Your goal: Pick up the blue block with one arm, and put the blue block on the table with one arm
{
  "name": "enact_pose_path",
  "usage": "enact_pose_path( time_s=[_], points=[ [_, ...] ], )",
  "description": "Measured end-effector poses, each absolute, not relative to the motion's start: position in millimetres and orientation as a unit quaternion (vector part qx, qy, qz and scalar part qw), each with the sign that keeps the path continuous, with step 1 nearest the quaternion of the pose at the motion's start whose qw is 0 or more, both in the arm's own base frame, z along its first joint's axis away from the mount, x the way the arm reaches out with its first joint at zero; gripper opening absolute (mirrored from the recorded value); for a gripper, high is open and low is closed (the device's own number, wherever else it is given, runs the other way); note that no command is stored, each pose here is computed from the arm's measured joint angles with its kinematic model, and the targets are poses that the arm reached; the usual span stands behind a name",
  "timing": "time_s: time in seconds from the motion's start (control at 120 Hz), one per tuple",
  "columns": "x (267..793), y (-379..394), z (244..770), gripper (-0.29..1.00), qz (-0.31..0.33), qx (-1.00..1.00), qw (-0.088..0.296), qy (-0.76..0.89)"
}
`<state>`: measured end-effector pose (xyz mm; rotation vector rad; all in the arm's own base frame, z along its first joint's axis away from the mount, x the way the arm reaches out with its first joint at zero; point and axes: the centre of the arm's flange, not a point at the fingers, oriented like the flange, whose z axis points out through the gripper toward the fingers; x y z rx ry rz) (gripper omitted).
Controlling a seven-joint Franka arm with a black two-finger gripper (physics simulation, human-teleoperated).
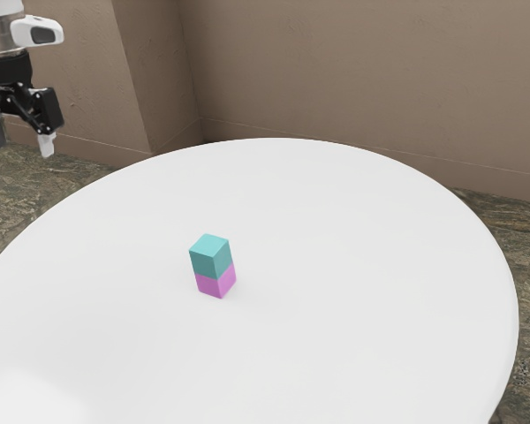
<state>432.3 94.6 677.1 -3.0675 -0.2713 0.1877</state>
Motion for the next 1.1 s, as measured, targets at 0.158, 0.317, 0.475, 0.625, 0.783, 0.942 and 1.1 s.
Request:
enact_pose_path(
  time_s=[0.158, 0.317, 0.475, 0.625, 0.783, 0.942, 1.1],
  points=[
    [414, 57, 787, 0.7, -0.047, -0.996, 0.051, -0.061],
    [441, -2, 770, 0.7, -0.027, -0.998, 0.059, -0.004],
    [510, -6, 702, 0.7, 0.015, -0.999, 0.043, 0.009],
    [554, -7, 654, 0.7, 0.015, -0.999, 0.037, 0.014],
    [602, -10, 581, 0.7, 0.016, -0.999, 0.039, 0.023],
    [626, -8, 514, 0.7, 0.017, -0.999, 0.031, 0.024],
    [634, -5, 445, 0.7, 0.02, -1.0, 0.019, 0.014]
  ],
)
